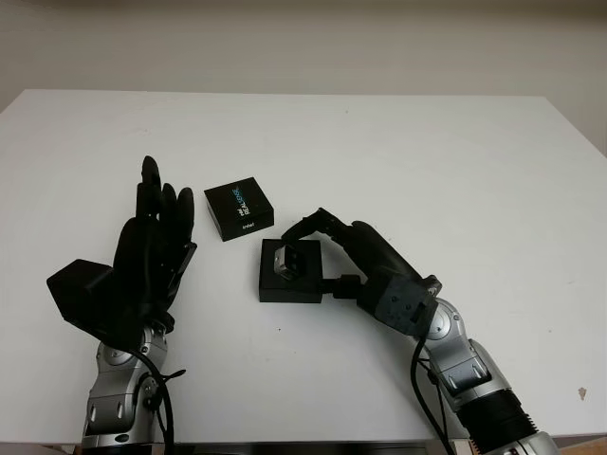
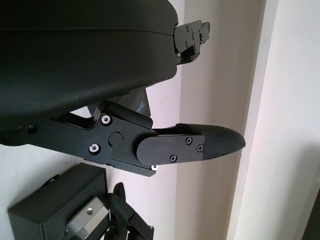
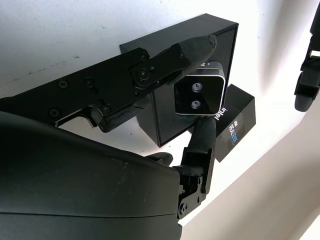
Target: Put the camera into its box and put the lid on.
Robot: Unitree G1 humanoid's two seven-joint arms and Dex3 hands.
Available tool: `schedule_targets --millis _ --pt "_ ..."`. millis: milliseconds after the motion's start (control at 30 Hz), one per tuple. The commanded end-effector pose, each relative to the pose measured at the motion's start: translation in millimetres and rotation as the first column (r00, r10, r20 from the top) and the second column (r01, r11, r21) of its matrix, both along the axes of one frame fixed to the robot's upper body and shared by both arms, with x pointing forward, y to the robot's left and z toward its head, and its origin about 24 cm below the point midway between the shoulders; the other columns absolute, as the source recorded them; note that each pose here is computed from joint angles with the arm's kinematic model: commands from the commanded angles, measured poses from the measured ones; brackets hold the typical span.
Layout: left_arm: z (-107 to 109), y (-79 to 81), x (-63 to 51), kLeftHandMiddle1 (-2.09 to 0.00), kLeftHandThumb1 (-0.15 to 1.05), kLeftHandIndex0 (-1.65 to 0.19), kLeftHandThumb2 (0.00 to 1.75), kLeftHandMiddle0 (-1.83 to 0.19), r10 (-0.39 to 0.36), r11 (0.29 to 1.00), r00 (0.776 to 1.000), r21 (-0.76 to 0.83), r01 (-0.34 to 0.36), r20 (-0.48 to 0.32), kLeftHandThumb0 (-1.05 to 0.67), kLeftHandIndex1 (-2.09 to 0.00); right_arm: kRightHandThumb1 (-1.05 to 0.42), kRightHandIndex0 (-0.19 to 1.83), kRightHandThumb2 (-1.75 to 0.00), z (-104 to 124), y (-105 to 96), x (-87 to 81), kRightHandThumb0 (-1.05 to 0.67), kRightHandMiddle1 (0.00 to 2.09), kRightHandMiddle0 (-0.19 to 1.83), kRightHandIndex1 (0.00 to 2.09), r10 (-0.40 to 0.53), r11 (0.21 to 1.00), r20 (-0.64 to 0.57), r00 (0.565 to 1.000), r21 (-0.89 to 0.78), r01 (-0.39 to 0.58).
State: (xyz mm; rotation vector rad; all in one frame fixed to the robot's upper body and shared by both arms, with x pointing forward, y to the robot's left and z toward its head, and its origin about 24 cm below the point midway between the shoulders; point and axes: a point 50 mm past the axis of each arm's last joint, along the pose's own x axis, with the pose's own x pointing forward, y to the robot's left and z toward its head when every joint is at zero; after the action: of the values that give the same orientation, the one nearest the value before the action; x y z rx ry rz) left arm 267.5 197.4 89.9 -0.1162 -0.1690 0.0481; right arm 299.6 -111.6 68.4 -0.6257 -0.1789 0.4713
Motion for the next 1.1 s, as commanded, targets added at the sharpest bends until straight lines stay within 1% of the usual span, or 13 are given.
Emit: schedule_targets --millis 0,67,200,300,367,400,500,600,900,1067 --pt "2.0 -1.9 -1.3 0.0 1.05 0.19 0.43 0.19 -0.007 1.0 1.0 0.0 0.007 0.013 -0.67 0.0 -0.88 0.24 -0.05 3.1 0.6 1.1 -0.55 1.16 0.2 0.27 0.007 1.0 0.019 1.0 -0.002 -0.007" --pt "1.9 -1.8 -1.1 0.0 1.05 0.19 0.43 0.19 -0.008 1.0 1.0 -0.005 0.008 0.013 -0.67 0.0 -0.87 0.26 -0.05 3.3 0.6 0.9 -0.54 1.19 0.24 0.28 0.01 1.0 0.021 1.0 0.004 -0.01" --pt "2.3 -1.8 -0.7 0.0 1.05 0.19 0.42 0.19 -0.007 1.0 1.0 -0.006 0.007 0.012 -0.67 0.0 -0.9 0.29 -0.06 3.5 0.3 1.0 -0.45 1.45 0.36 0.36 0.026 0.999 0.035 0.999 0.021 -0.027" --pt "2.3 -1.5 -0.7 0.0 1.05 0.19 0.43 0.19 -0.009 1.0 1.0 -0.002 0.009 0.015 -0.66 0.0 -0.91 0.29 -0.06 3.2 -0.2 1.5 -0.4 1.52 0.41 0.41 0.043 0.999 0.048 0.998 0.011 -0.044" --pt "2.4 -1.6 -0.8 0.0 1.05 0.19 0.43 0.19 -0.006 1.0 1.0 -0.009 0.006 0.012 -0.67 0.0 -0.91 0.23 -0.05 2.7 -0.5 1.8 -0.39 1.56 0.41 0.55 0.048 0.999 0.049 0.998 0.015 -0.049" --pt "2.5 -1.6 -0.8 0.0 1.05 0.19 0.42 0.19 -0.004 1.0 1.0 -0.008 0.004 0.012 -0.67 0.0 -0.9 0.19 -0.05 2.5 -0.6 2.0 -0.39 1.58 0.42 0.66 0.049 0.999 0.048 0.998 0.014 -0.05" --pt "2.8 -1.3 -0.9 0.0 1.05 0.19 0.43 0.19 -0.004 1.0 1.0 0.004 0.004 0.015 -0.67 0.0 -0.9 0.15 -0.06 1.7 -0.9 2.5 -0.4 1.59 0.43 0.79 0.049 0.999 0.049 0.998 0.009 -0.049" --pt "3.1 -1.3 -1.1 0.0 1.05 0.19 0.43 0.19 0.0 1.0 1.0 0.009 0.0 0.013 -0.68 0.0 -0.91 0.15 -0.06 1.2 -1.1 2.8 -0.41 1.58 0.42 0.84 0.046 0.999 0.053 0.998 0.004 -0.046" --pt "3.2 -2.0 -1.2 0.0 1.05 0.19 0.42 0.19 0.001 1.0 1.0 0.005 -0.001 0.012 -0.68 0.0 -0.91 0.14 -0.05 0.9 -0.1 1.8 -0.4 1.54 0.4 0.92 0.055 0.999 0.083 0.995 -0.007 -0.054" --pt "3.0 -2.5 -0.3 0.0 1.05 0.19 0.42 0.19 0.0 1.0 1.0 0.002 0.0 0.01 -0.68 0.0 -0.93 0.12 -0.06 2.9 0.0 2.9 -0.39 1.54 0.37 0.91 0.045 0.998 0.083 0.995 0.044 -0.049"
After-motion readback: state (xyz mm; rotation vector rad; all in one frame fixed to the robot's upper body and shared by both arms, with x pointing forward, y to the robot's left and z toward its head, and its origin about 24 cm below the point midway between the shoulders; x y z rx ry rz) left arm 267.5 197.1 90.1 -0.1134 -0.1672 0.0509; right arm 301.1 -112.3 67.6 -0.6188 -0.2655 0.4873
